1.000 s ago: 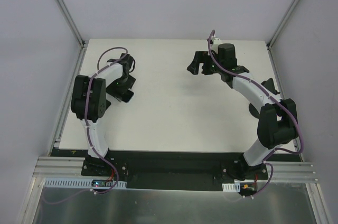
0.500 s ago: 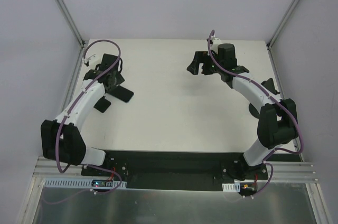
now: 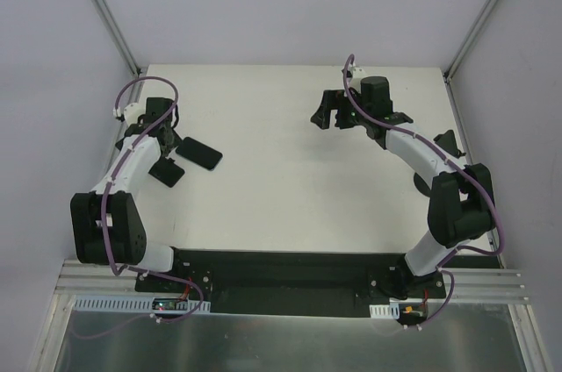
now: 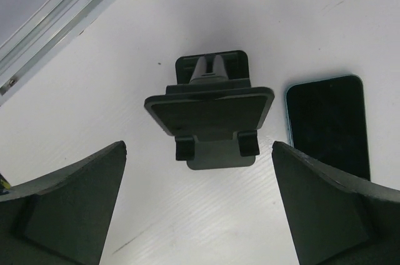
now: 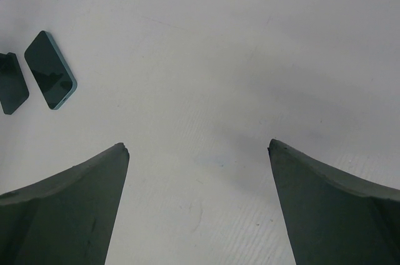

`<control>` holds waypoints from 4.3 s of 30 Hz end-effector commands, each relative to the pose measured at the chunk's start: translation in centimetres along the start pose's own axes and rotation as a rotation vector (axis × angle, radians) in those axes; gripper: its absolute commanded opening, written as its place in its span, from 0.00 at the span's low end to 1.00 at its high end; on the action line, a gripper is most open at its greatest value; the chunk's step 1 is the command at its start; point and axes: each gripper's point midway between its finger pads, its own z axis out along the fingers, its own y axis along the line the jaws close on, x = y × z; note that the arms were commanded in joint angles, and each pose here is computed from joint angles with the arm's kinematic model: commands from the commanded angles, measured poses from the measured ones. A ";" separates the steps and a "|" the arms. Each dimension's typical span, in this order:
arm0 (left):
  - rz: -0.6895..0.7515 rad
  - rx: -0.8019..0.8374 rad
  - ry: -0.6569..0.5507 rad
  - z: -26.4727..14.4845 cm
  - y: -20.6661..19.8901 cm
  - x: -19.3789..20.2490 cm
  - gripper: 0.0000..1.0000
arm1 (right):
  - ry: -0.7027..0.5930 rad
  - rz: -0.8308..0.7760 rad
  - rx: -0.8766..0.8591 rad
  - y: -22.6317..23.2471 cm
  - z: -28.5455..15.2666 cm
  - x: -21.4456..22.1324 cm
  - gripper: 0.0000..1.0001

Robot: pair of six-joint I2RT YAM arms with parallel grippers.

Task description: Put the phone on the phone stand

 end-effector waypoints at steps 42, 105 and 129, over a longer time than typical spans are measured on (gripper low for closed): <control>0.516 0.828 -0.216 -14.2 -14.3 2.1 0.00 | -0.079 -0.005 -0.073 1.2 -1.4 -2.8 0.96; 0.779 1.642 -0.543 -35.9 -14.9 6.5 0.99 | 0.367 -0.346 -0.136 5.6 1.3 5.3 0.31; 0.725 1.658 -0.466 -36.2 -15.0 7.0 0.98 | 0.322 -0.313 0.043 3.4 -0.8 2.2 0.00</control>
